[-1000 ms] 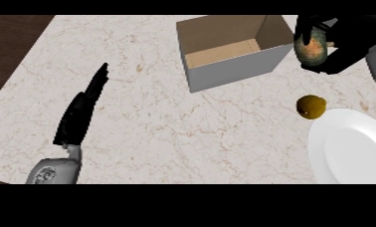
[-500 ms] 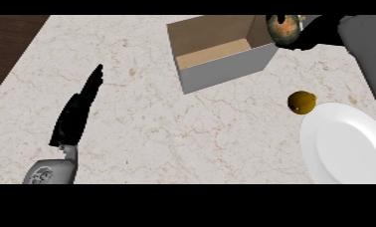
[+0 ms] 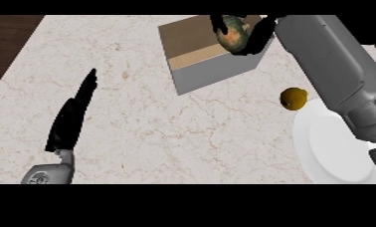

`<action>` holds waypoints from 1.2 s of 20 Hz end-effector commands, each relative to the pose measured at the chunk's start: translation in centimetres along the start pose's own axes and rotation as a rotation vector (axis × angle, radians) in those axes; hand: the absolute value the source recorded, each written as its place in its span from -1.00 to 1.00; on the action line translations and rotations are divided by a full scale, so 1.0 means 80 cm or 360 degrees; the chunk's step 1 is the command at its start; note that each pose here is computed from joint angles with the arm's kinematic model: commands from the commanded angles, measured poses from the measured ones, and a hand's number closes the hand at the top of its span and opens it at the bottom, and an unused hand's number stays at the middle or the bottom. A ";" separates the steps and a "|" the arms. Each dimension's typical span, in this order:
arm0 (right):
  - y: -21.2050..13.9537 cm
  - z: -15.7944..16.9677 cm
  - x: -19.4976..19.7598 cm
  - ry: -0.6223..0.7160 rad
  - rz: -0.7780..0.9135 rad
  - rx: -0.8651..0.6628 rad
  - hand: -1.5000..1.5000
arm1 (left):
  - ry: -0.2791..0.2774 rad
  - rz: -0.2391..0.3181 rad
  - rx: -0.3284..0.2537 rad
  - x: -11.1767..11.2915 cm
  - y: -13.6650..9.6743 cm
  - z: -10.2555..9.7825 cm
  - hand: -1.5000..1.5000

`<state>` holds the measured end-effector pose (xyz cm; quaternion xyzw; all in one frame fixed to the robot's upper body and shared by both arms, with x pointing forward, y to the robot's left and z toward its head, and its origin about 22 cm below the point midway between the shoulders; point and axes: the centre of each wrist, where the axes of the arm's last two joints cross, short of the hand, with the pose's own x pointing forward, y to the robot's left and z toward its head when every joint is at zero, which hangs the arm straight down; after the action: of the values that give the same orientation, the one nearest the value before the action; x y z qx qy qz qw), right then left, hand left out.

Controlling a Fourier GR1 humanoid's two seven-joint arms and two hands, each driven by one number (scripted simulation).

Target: Pick the squash from the plate and place it in the cardboard box

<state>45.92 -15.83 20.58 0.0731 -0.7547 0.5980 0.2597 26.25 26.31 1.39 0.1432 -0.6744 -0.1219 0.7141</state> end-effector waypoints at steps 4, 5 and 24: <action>0.061 -0.061 -0.007 -0.0087 -0.0073 0.0314 1.00 | 0.0030 -0.0002 0.0042 -0.013 0.014 0.004 0.00; 0.075 -0.068 -0.008 -0.0053 -0.0063 0.0351 1.00 | 0.0024 0.0003 0.0026 -0.001 0.004 0.013 0.00; 0.107 -0.075 -0.031 0.0051 -0.0907 -0.0206 -1.00 | 0.0010 -0.0003 0.0028 0.004 0.020 -0.002 0.00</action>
<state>46.00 -7.97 12.97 0.1821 -0.7323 0.5201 0.4001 25.87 27.12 1.60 0.1520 -0.6736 -0.1138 0.7143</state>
